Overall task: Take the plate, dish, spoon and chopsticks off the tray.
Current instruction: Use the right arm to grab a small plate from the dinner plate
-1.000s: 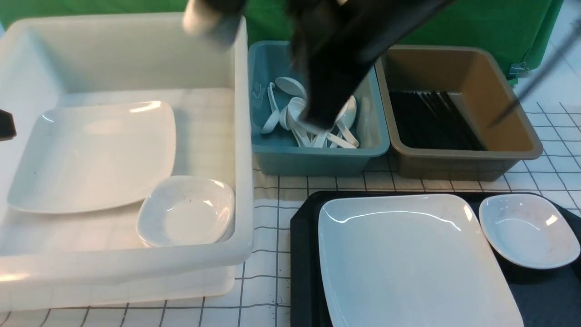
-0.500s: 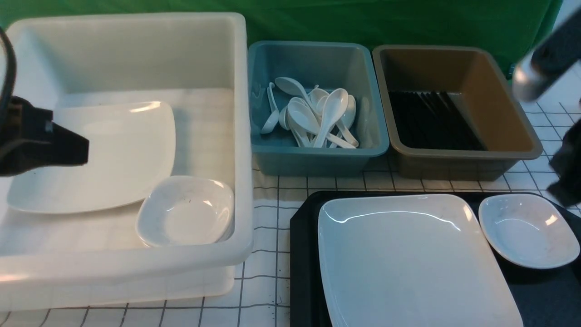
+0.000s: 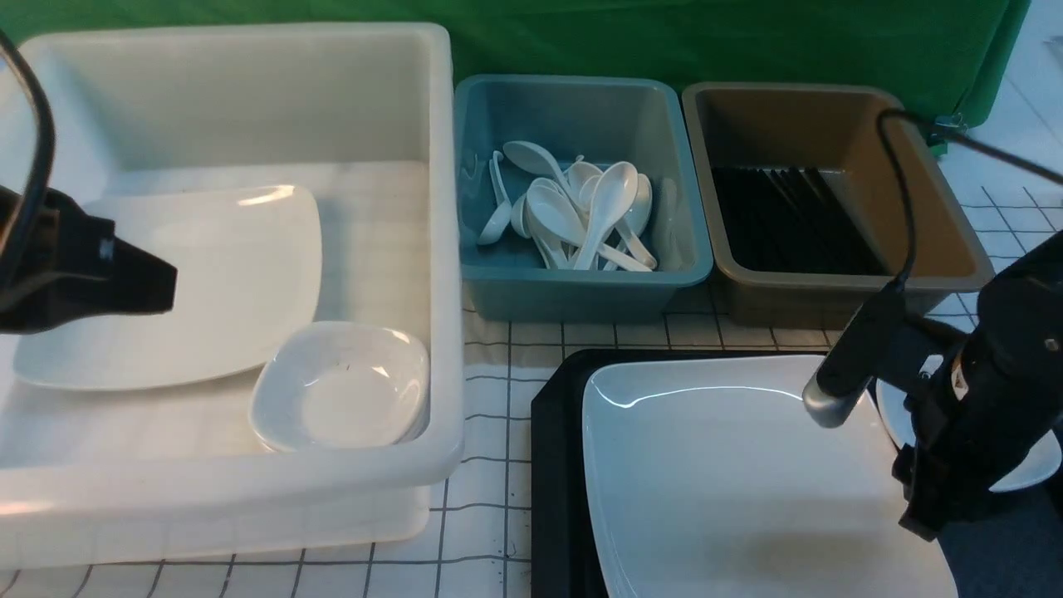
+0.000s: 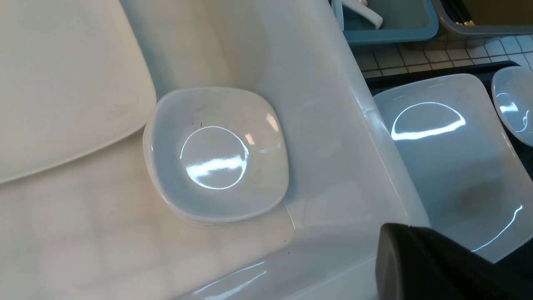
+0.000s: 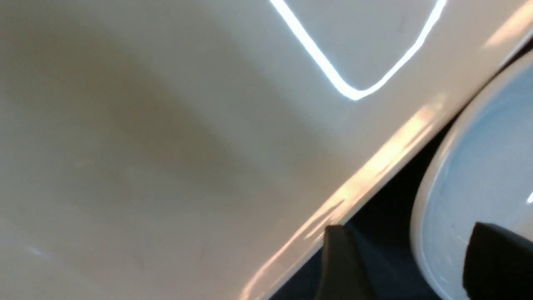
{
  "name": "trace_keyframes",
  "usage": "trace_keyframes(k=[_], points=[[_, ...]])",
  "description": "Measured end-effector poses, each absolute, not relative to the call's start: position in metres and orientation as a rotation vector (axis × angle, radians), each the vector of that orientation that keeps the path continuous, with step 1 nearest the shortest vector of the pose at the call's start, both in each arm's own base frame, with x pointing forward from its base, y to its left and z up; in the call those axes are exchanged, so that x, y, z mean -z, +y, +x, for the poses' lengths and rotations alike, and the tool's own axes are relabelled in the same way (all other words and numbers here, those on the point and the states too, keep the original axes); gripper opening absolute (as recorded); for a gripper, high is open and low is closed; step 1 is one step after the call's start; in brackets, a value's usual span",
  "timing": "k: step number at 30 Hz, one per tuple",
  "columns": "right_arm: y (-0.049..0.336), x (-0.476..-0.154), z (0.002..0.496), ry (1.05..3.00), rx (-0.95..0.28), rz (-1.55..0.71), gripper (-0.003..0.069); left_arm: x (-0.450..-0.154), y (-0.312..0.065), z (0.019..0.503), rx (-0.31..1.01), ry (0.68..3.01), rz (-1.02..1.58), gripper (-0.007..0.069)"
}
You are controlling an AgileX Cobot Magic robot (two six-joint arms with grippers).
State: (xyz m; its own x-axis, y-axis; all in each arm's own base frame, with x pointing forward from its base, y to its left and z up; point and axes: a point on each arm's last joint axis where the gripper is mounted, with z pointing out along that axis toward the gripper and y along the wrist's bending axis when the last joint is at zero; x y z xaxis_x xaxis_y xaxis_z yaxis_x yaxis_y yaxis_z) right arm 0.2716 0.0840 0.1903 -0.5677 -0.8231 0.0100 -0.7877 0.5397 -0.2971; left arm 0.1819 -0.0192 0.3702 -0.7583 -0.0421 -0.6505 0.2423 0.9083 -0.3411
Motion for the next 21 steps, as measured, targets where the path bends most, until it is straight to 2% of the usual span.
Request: trace_keyframes(k=[3,9,16,21], points=[[0.080,-0.174,0.277,2.644,0.516,-1.507,0.0403,-0.370,-0.019,0.182,0.538,2.376,0.142,0.0006],[0.075,-0.164,0.285,2.578,0.656,-1.639,0.0405,-0.370,-0.019,0.182,0.539,2.377,0.143,0.0006],[0.075,-0.162,0.290,2.507,0.682,-1.669,0.0405,-0.370,-0.019,0.182,0.539,2.377,0.143,0.0006],[0.065,-0.154,0.291,2.530,0.668,-1.656,0.0405,-0.370,-0.019,0.182,0.540,2.379,0.144,0.0006]])
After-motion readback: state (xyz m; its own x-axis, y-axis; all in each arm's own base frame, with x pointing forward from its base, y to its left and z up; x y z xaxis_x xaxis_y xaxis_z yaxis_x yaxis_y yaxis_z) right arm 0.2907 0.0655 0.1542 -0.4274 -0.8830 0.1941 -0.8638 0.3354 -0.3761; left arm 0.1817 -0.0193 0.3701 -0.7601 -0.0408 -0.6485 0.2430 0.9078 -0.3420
